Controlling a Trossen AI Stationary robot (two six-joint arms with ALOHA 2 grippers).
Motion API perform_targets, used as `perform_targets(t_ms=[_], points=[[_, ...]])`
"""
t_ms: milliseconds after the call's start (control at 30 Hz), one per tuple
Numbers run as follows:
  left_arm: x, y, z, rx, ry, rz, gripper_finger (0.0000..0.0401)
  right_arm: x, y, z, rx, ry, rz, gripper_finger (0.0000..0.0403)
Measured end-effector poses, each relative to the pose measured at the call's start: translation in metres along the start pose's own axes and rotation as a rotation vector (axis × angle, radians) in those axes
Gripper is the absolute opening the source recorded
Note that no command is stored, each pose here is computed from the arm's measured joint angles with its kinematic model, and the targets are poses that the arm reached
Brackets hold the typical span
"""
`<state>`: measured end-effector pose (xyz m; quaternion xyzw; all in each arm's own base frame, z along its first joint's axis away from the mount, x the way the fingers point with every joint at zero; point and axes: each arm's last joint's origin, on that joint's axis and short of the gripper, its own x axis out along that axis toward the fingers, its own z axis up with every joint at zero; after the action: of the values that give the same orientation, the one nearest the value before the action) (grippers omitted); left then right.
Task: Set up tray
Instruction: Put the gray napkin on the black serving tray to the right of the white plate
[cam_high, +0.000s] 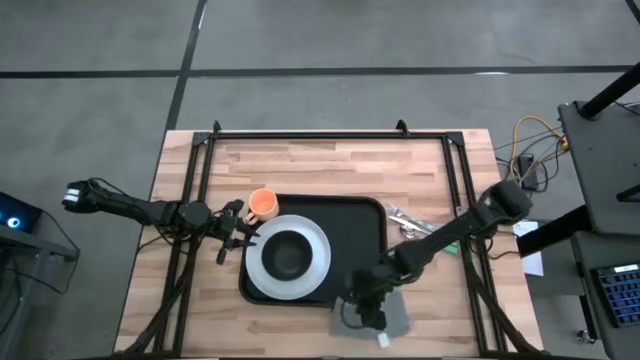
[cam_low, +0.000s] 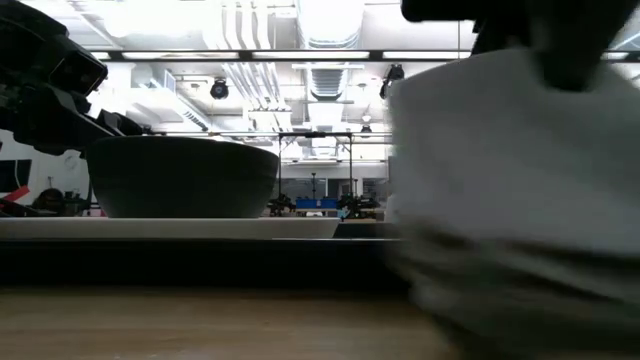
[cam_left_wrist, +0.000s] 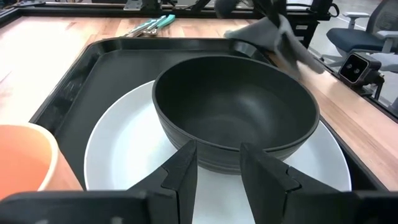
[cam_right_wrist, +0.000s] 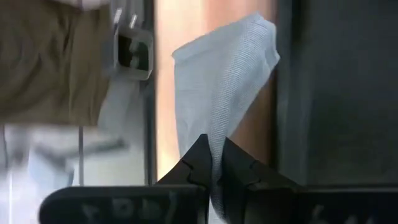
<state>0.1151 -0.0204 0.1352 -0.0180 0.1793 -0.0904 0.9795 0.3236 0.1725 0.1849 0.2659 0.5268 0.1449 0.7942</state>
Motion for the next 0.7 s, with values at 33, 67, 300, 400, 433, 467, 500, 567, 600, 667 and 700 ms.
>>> perform_targets(t_ms=[33, 67, 300, 400, 433, 467, 500, 567, 600, 667, 700], points=[[0.0, 0.0, 0.0, 0.0, 0.0, 0.0, 0.0101, -0.004, -0.003, -0.003, 0.026, -0.053, -0.008, 0.0009], [0.0, 0.0, 0.0, 0.0, 0.0, 0.0, 0.0101, -0.007, -0.007, -0.007, 0.061, -0.098, -0.022, 0.0009], [0.0, 0.0, -0.001, 0.0, 0.009, 0.001, 0.0101, -0.022, -0.04, -0.042, 0.232, -0.347, -0.039, 0.0009], [0.0, 0.0, -0.001, -0.001, 0.011, 0.001, 0.0101, -0.026, -0.051, -0.053, 0.282, -0.452, -0.021, 0.0009], [0.0, 0.0, -0.001, 0.0, 0.011, 0.001, 0.0101, -0.027, -0.055, -0.056, 0.292, -0.483, -0.028, 0.0009], [0.0, 0.0, -0.001, -0.001, 0.012, 0.001, 0.0101, -0.027, -0.06, -0.059, 0.297, -0.511, -0.045, 0.0009], [0.0, 0.0, -0.001, 0.0, 0.012, 0.001, 0.0101, -0.028, -0.063, -0.061, 0.301, -0.54, -0.061, 0.0009], [0.0, 0.0, -0.001, 0.0, 0.012, 0.001, 0.0101, -0.029, -0.067, -0.064, 0.308, -0.608, -0.09, 0.0009], [0.0, 0.0, -0.001, 0.0, 0.012, 0.001, 0.0101, -0.029, -0.069, -0.064, 0.312, -0.639, -0.101, 0.0009], [0.0, 0.0, -0.001, -0.001, 0.012, 0.001, 0.0101, -0.029, -0.072, -0.066, 0.318, -0.674, -0.135, 0.0009], [0.0, 0.0, -0.001, 0.0, 0.012, 0.0, 0.0101, -0.029, -0.074, -0.067, 0.321, -0.691, -0.157, 0.0009]])
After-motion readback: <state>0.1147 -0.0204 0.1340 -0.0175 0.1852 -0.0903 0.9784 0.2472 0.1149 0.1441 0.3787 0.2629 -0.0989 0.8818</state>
